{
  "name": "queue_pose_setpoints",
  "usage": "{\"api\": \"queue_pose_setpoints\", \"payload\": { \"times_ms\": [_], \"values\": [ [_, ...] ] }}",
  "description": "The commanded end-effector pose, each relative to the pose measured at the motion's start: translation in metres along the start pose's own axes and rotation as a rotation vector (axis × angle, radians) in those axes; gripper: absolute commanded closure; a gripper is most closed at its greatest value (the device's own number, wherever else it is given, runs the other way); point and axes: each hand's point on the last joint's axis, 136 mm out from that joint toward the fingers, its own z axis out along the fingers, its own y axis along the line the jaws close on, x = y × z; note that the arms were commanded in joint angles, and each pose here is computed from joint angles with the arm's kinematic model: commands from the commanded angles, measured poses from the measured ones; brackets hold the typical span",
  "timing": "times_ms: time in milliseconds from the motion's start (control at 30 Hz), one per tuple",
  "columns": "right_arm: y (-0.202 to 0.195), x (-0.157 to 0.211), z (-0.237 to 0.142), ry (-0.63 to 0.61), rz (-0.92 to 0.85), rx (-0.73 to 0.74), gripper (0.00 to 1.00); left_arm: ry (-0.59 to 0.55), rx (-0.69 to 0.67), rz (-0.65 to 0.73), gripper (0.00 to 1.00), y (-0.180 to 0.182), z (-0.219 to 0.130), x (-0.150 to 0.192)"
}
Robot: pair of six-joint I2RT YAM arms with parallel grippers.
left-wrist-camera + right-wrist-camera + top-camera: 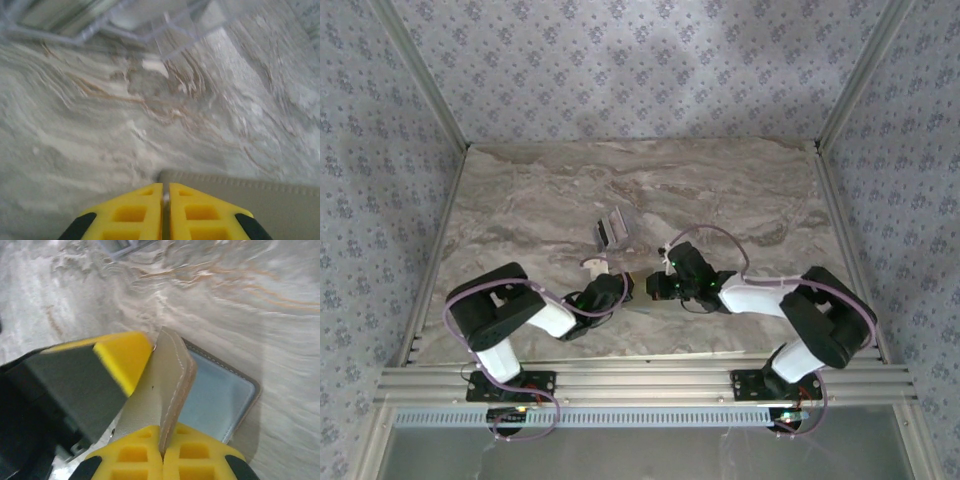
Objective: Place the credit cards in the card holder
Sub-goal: Open the card holder at the center of the table.
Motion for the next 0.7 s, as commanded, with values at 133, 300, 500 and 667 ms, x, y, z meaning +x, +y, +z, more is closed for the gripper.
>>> {"api": "queue_pose_setpoints", "payload": {
  "times_ms": [133,300,500,667],
  "values": [
    [-0.029,-0.017,-0.051,-0.066,-0.161,0.337,1.0,0.301,-0.223,0.166,0.78,0.069,-0.039,0.058],
    [-0.021,-0.017,-0.054,-0.03,-0.295,0.472,0.96,0.287,-0.222,0.18,0.79,0.065,-0.047,0.05],
    [0.0,-0.011,-0.027,0.049,-0.4,0.517,0.82,0.261,-0.286,0.187,0.8,0.075,-0.06,0.039],
    [0.025,-0.008,-0.003,0.08,-0.396,0.406,0.75,0.25,-0.303,0.193,0.79,0.079,-0.071,0.031]
  ]
}}
